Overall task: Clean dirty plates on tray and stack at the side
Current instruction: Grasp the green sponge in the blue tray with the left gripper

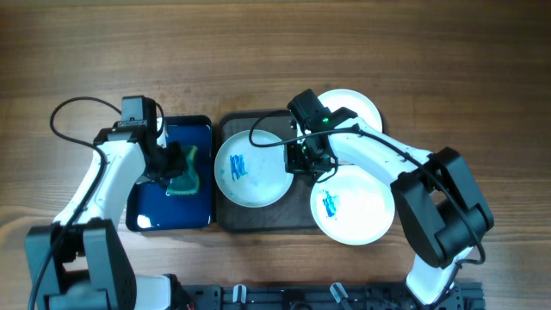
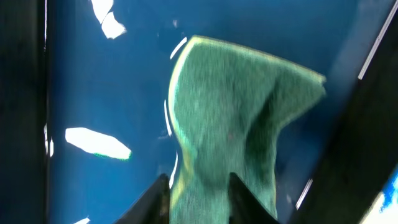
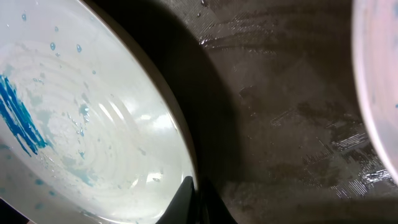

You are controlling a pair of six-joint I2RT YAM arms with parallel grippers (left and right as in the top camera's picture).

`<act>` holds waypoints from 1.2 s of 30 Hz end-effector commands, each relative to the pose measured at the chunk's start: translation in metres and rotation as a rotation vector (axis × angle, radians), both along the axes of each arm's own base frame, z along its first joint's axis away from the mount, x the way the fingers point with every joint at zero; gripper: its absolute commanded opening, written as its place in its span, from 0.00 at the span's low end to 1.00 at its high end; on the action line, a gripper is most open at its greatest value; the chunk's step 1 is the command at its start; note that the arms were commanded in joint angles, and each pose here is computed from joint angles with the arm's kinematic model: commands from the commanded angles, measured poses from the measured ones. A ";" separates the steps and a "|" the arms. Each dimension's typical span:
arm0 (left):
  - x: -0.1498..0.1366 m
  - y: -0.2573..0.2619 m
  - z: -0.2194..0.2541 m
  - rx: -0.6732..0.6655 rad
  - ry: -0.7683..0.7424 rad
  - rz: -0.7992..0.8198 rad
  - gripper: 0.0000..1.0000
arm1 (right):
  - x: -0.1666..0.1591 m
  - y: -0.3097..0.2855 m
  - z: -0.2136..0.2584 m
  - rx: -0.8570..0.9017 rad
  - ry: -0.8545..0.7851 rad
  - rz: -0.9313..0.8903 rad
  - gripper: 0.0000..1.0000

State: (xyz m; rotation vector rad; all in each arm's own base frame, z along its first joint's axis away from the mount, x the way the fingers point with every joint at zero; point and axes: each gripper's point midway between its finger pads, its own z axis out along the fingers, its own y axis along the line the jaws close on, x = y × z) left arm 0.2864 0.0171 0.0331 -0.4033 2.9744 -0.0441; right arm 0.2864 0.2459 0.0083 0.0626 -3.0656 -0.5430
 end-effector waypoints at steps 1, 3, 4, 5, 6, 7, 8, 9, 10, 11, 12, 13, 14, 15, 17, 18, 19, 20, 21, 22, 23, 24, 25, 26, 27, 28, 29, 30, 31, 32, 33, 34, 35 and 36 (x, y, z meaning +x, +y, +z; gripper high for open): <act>0.006 0.004 -0.010 0.028 -0.003 -0.070 0.52 | -0.001 0.002 -0.005 -0.010 -0.009 0.038 0.04; 0.008 0.003 -0.013 0.025 -0.003 -0.088 0.59 | -0.001 0.002 -0.005 -0.010 -0.010 0.040 0.04; 0.008 0.002 -0.015 0.022 -0.001 -0.105 0.60 | -0.001 0.002 -0.005 -0.010 -0.009 0.040 0.05; 0.009 0.000 -0.017 0.012 -0.001 -0.126 0.61 | -0.001 0.002 -0.005 -0.010 -0.010 0.040 0.05; 0.011 -0.002 -0.018 -0.002 -0.008 -0.131 0.62 | -0.001 0.002 -0.005 -0.010 -0.010 0.040 0.05; 0.012 -0.005 -0.018 -0.015 -0.014 -0.134 0.62 | -0.001 0.002 -0.005 -0.010 -0.011 0.041 0.05; 0.014 -0.006 -0.017 -0.021 -0.020 -0.135 0.62 | -0.001 0.002 -0.005 -0.009 -0.011 0.042 0.05; 0.015 -0.006 -0.017 -0.021 -0.025 -0.136 0.62 | -0.001 0.002 -0.005 -0.009 -0.012 0.044 0.05; 0.014 -0.006 -0.017 -0.022 -0.024 -0.149 0.62 | -0.001 0.002 -0.005 -0.009 -0.012 0.045 0.05; 0.014 -0.008 -0.017 -0.029 -0.023 -0.158 0.62 | -0.001 0.002 -0.005 -0.008 -0.015 0.053 0.05; 0.014 -0.010 -0.017 -0.039 -0.025 -0.160 0.62 | -0.001 0.002 -0.005 -0.009 -0.016 0.055 0.05; 0.015 -0.013 -0.016 -0.057 -0.032 -0.163 0.63 | -0.001 0.002 -0.005 -0.009 -0.017 0.061 0.05; 0.017 -0.017 -0.016 -0.080 -0.040 -0.167 0.63 | -0.001 0.002 -0.005 -0.009 -0.017 0.061 0.05; 0.019 -0.022 -0.015 -0.111 -0.054 -0.181 0.64 | -0.001 0.002 -0.005 -0.009 -0.016 0.060 0.06; 0.022 -0.035 -0.011 -0.180 -0.080 -0.210 0.66 | -0.001 0.002 -0.005 -0.009 -0.016 0.060 0.06; 0.024 -0.039 -0.010 -0.200 -0.090 -0.214 0.67 | -0.001 0.002 -0.005 -0.009 -0.017 0.060 0.06; 0.025 -0.040 -0.009 -0.206 -0.098 -0.216 0.67 | -0.001 0.002 -0.005 -0.009 -0.016 0.060 0.06; 0.026 -0.039 -0.009 -0.204 -0.102 -0.216 0.67 | -0.001 0.002 -0.004 -0.006 -0.015 0.062 0.06; 0.027 -0.039 -0.009 -0.204 -0.103 -0.216 0.67 | -0.001 0.002 -0.004 -0.006 -0.014 0.061 0.06; 0.027 -0.039 -0.009 -0.202 -0.105 -0.217 0.66 | -0.001 0.002 -0.004 -0.006 -0.014 0.060 0.06; 0.027 -0.039 -0.009 -0.201 -0.105 -0.216 0.65 | -0.001 0.002 -0.004 -0.006 -0.015 0.061 0.06; 0.027 -0.038 -0.009 -0.197 -0.104 -0.216 0.63 | -0.001 0.002 -0.004 -0.006 -0.015 0.060 0.06; 0.027 -0.037 -0.009 -0.191 -0.103 -0.214 0.63 | -0.001 0.002 -0.004 -0.005 -0.015 0.060 0.06; 0.027 -0.037 -0.010 -0.189 -0.100 -0.214 0.63 | -0.001 0.002 -0.004 -0.006 -0.015 0.059 0.06; 0.026 -0.036 -0.011 -0.184 -0.095 -0.212 0.63 | -0.001 0.002 -0.004 -0.006 -0.015 0.059 0.06; 0.025 -0.033 -0.014 -0.171 -0.083 -0.209 0.63 | -0.001 0.002 -0.004 -0.006 -0.015 0.059 0.06; 0.023 -0.032 -0.017 -0.162 -0.068 -0.205 0.61 | -0.001 0.002 -0.004 -0.006 -0.015 0.059 0.06; 0.019 -0.031 -0.022 -0.164 -0.046 -0.203 0.59 | -0.001 0.002 -0.004 -0.006 -0.015 0.059 0.06; 0.015 -0.032 -0.027 -0.168 -0.024 -0.201 0.58 | -0.001 0.002 -0.004 -0.006 -0.015 0.059 0.06; 0.011 -0.032 -0.032 -0.172 -0.001 -0.199 0.58 | -0.001 0.002 -0.004 -0.005 -0.015 0.059 0.06; 0.006 -0.032 -0.037 -0.176 0.024 -0.197 0.55 | -0.001 0.002 -0.004 -0.005 -0.016 0.059 0.06; 0.001 -0.033 -0.042 -0.182 0.051 -0.194 0.52 | -0.001 0.002 -0.004 -0.005 -0.016 0.059 0.06; -0.003 -0.033 -0.047 -0.186 0.076 -0.193 0.45 | -0.001 0.002 -0.004 -0.005 -0.016 0.059 0.06; -0.005 -0.033 -0.050 -0.188 0.091 -0.191 0.36 | -0.001 0.003 -0.004 -0.005 -0.017 0.059 0.06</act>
